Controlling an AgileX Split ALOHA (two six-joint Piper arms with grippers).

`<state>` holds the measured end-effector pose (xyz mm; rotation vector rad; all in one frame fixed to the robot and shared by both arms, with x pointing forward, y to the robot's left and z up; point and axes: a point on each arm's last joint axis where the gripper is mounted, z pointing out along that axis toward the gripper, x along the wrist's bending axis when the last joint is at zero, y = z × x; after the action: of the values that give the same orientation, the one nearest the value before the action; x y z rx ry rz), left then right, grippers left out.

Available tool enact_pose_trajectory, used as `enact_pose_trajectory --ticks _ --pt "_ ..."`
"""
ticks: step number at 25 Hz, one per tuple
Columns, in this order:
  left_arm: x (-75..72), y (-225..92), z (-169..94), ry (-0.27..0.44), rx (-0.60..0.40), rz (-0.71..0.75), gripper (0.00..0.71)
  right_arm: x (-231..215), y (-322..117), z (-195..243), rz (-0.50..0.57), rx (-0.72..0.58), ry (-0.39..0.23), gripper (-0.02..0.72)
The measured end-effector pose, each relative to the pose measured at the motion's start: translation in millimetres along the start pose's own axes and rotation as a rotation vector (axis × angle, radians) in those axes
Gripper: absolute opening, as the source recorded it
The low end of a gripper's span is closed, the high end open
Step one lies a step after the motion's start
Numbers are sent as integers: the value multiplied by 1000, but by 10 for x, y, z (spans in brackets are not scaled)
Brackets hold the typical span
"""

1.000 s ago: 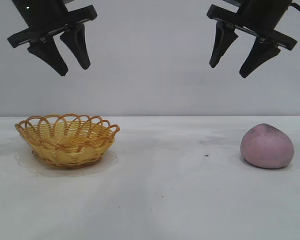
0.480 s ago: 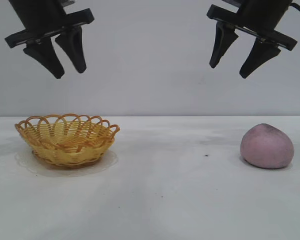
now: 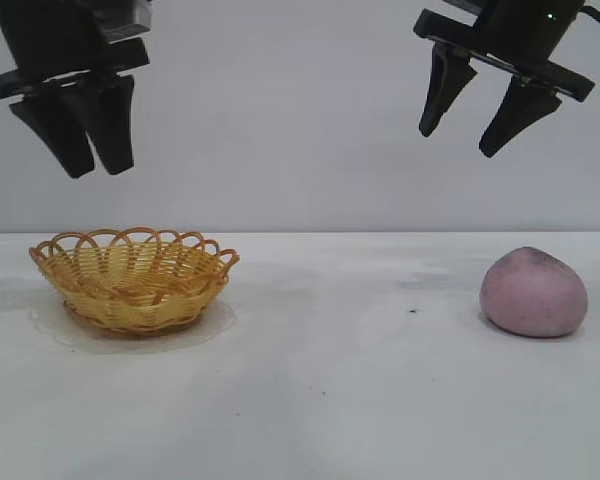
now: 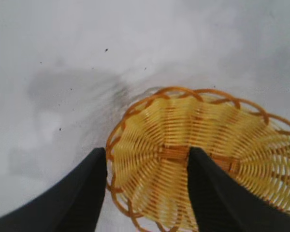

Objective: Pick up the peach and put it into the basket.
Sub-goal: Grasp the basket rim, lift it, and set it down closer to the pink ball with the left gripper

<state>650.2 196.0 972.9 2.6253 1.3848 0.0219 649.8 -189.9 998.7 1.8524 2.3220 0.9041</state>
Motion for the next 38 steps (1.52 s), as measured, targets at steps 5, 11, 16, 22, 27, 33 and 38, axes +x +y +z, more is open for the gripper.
enact_pose_trajectory --ticks 5,11,16,22,27,33,38 --pt "76 122 100 -3 49 36 329 0 0 0 0 1 0 444" --pt "127 210 242 -16 72 101 329 4 -12 0 0 13 4 444" --pt "157 238 387 -25 91 112 329 4 -14 0 -1 16 4 444" --pt "182 240 571 -39 122 110 329 5 -18 0 -1 20 5 444" --pt "182 234 618 -49 135 107 74 6 -20 0 -1 22 6 444" --pt "157 238 580 -66 135 18 70 5 -21 0 -3 23 5 444" --pt "57 297 408 -141 62 -113 0 -8 -26 0 -22 29 -8 444"
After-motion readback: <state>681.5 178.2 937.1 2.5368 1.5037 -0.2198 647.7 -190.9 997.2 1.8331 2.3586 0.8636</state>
